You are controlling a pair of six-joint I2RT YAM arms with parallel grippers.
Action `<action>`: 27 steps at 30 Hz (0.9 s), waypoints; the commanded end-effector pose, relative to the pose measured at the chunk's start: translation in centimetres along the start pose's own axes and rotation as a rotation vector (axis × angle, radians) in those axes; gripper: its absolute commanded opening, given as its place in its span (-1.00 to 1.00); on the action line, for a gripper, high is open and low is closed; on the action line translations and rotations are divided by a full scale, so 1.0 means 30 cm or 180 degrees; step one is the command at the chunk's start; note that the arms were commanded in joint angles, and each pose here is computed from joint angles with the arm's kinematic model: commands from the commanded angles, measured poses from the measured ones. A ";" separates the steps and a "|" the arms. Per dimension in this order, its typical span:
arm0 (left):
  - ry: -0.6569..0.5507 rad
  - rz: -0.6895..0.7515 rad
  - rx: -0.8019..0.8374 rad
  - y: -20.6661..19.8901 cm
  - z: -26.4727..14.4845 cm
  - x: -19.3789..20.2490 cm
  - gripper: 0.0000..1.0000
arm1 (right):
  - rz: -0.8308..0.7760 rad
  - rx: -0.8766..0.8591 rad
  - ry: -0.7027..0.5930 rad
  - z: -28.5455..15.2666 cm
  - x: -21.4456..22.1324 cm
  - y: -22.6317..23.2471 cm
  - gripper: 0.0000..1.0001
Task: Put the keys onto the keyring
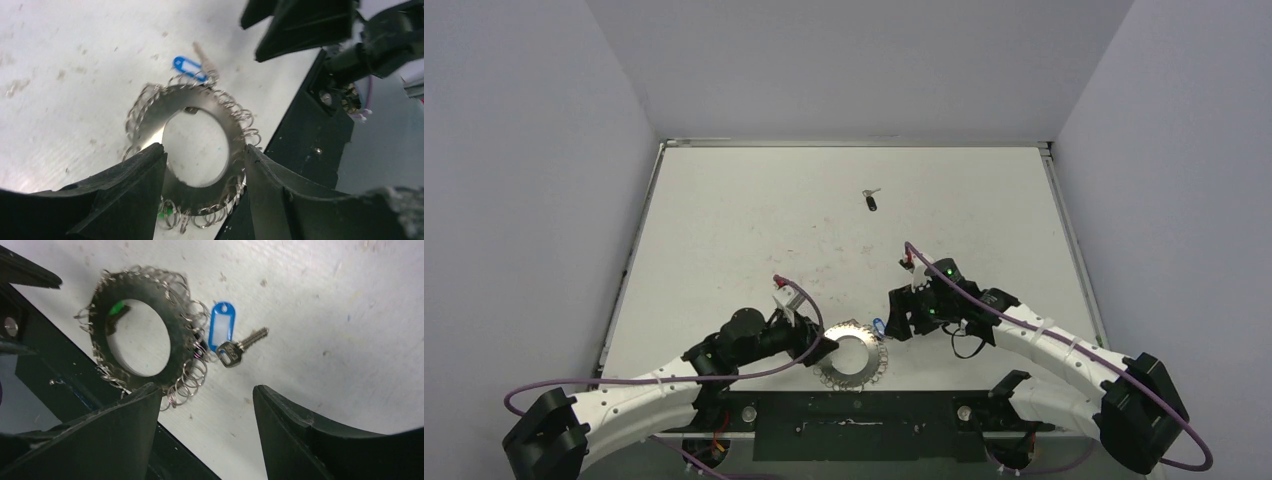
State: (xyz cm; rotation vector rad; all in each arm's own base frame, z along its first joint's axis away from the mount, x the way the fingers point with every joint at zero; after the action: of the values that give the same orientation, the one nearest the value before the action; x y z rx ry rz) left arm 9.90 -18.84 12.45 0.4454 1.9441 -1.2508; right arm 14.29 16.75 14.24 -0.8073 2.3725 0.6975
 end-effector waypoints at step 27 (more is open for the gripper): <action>0.0128 -0.0292 -0.1466 0.173 0.080 0.027 -1.00 | 0.0766 -0.0458 -0.0295 0.184 0.028 0.009 -1.00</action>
State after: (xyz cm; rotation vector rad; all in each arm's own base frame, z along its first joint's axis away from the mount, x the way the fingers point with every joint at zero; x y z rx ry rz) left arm 12.05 -18.39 7.31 0.1053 2.3087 -0.8853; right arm 15.40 19.50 8.64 -0.5871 2.4495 0.8876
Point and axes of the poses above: each gripper's point midway between its finger pads, its own z axis out along the fingers, its own y axis along the line the jaws close on, x = y × z, the point moved 8 cm from there along -z, back along the fingers, and after that the axes turned 10 degrees about -z, right-handed, at the moved point
